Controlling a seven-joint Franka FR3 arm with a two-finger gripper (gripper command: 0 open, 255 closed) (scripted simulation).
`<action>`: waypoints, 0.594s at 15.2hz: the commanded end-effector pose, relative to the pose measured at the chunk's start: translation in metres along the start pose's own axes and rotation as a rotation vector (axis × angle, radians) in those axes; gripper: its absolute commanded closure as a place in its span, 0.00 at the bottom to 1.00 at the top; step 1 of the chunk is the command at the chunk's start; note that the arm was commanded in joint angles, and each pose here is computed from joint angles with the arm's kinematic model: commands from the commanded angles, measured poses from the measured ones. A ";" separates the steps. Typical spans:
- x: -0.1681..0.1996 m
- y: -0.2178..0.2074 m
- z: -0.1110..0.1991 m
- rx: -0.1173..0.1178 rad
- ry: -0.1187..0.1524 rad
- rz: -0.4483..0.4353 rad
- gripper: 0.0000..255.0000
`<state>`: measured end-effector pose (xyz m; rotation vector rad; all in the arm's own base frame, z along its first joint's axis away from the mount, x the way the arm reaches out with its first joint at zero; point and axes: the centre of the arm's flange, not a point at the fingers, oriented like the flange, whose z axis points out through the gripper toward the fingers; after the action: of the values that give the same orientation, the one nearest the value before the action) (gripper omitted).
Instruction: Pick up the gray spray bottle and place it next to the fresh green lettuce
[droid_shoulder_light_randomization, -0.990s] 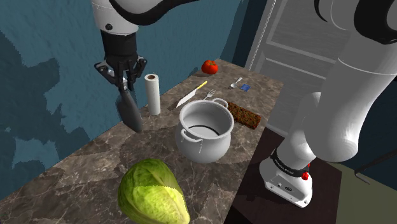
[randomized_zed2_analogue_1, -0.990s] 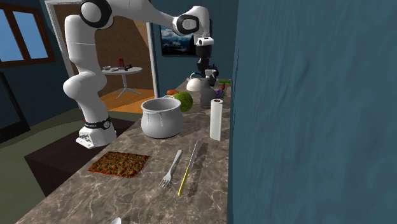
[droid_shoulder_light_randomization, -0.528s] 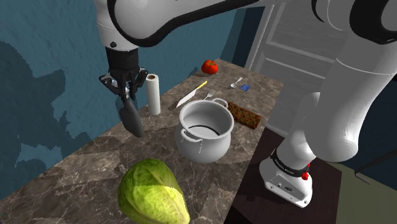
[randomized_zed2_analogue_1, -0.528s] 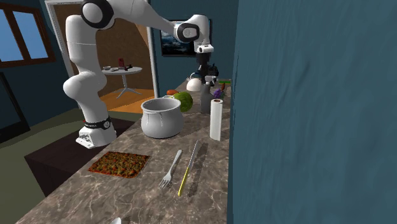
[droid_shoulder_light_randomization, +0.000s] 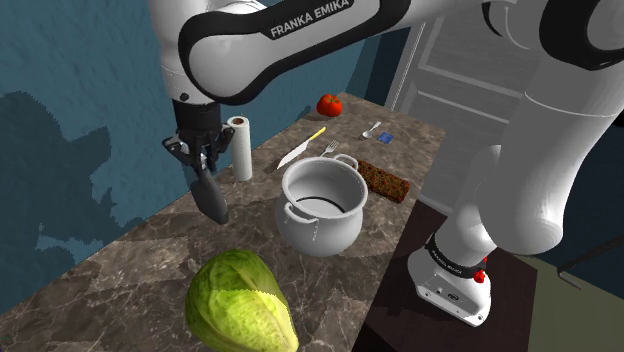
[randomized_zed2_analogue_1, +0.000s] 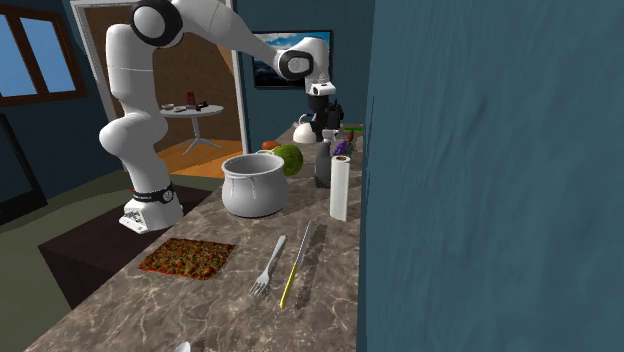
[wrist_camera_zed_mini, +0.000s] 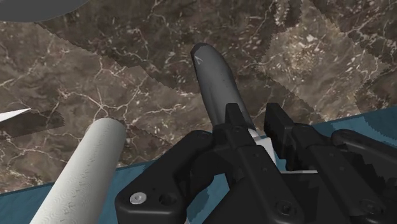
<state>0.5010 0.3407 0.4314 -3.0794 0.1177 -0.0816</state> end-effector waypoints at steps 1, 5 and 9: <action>0.000 0.000 0.002 0.001 0.001 0.000 1.00; 0.000 0.000 0.002 0.001 0.001 0.000 1.00; 0.000 0.000 0.002 0.001 0.001 0.000 0.00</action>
<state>0.5009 0.3404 0.4294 -3.0789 0.1176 -0.0827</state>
